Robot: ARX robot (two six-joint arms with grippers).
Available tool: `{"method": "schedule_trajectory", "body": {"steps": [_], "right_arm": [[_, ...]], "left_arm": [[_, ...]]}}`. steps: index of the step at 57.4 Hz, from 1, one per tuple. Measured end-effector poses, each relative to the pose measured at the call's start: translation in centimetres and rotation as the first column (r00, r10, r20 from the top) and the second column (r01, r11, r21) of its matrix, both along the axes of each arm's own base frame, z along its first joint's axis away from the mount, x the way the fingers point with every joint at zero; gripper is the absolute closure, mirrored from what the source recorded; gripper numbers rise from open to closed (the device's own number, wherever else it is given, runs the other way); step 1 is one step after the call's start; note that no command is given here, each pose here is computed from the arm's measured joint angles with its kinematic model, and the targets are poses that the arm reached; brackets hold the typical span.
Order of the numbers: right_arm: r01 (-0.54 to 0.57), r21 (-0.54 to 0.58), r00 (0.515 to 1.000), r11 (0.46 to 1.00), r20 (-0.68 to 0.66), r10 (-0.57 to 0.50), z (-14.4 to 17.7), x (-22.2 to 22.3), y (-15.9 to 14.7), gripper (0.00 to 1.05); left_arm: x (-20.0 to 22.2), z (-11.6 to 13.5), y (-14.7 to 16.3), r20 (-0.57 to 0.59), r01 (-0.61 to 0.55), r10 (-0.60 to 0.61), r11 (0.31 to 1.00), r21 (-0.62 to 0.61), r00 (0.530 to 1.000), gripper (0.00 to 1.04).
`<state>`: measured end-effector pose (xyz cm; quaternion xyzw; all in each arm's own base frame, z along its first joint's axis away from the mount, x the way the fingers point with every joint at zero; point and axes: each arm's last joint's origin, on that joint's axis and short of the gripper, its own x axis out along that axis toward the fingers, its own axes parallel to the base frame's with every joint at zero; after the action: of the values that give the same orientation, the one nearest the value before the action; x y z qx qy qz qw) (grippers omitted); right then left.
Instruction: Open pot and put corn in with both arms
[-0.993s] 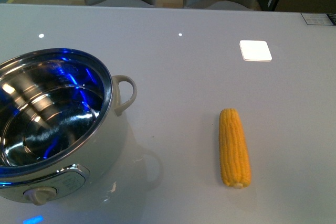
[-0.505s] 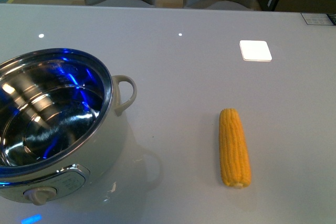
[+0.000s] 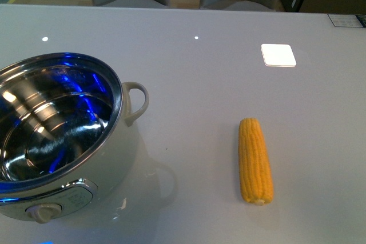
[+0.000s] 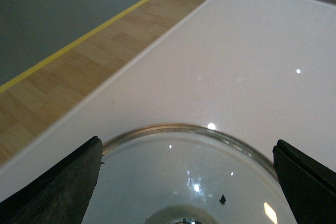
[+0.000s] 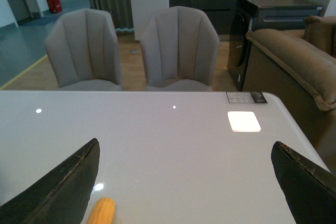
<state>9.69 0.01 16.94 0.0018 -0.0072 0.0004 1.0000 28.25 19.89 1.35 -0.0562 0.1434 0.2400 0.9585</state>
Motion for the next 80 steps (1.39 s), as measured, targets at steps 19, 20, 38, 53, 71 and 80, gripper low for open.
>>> {"method": "schedule_trajectory", "body": {"steps": [19, 20, 38, 53, 71, 80], "right_arm": [[0.000, 0.000, 1.000, 1.000, 0.000, 0.000, 0.0, 0.0, 0.0, 0.09], [0.000, 0.000, 1.000, 1.000, 0.000, 0.000, 0.0, 0.0, 0.0, 0.09], [0.000, 0.000, 1.000, 1.000, 0.000, 0.000, 0.0, 0.0, 0.0, 0.09], [0.000, 0.000, 1.000, 1.000, 0.000, 0.000, 0.0, 0.0, 0.0, 0.09], [0.000, 0.000, 1.000, 1.000, 0.000, 0.000, 0.0, 0.0, 0.0, 0.09], [0.000, 0.000, 1.000, 1.000, 0.000, 0.000, 0.0, 0.0, 0.0, 0.09]], "left_arm": [[-3.5, 7.5, -2.2, 0.075, 0.068, -0.067, 0.998, -0.007, 0.995, 0.07], [-3.8, 7.9, -2.4, 0.079, 0.074, -0.073, 0.997, -0.010, 0.994, 0.07], [-10.0, 13.6, -8.0, 0.125, 0.135, -0.133, 0.991, -0.004, 0.983, 0.07], [-11.6, 15.3, -11.3, 0.166, 0.175, -0.171, 0.985, -0.009, 0.971, 0.07], [-13.3, 15.9, -12.8, 0.185, 0.204, -0.195, 0.978, -0.032, 0.963, 0.07], [-14.3, 15.8, -13.5, 0.182, 0.224, -0.212, 0.973, -0.047, 0.960, 0.07]]}}
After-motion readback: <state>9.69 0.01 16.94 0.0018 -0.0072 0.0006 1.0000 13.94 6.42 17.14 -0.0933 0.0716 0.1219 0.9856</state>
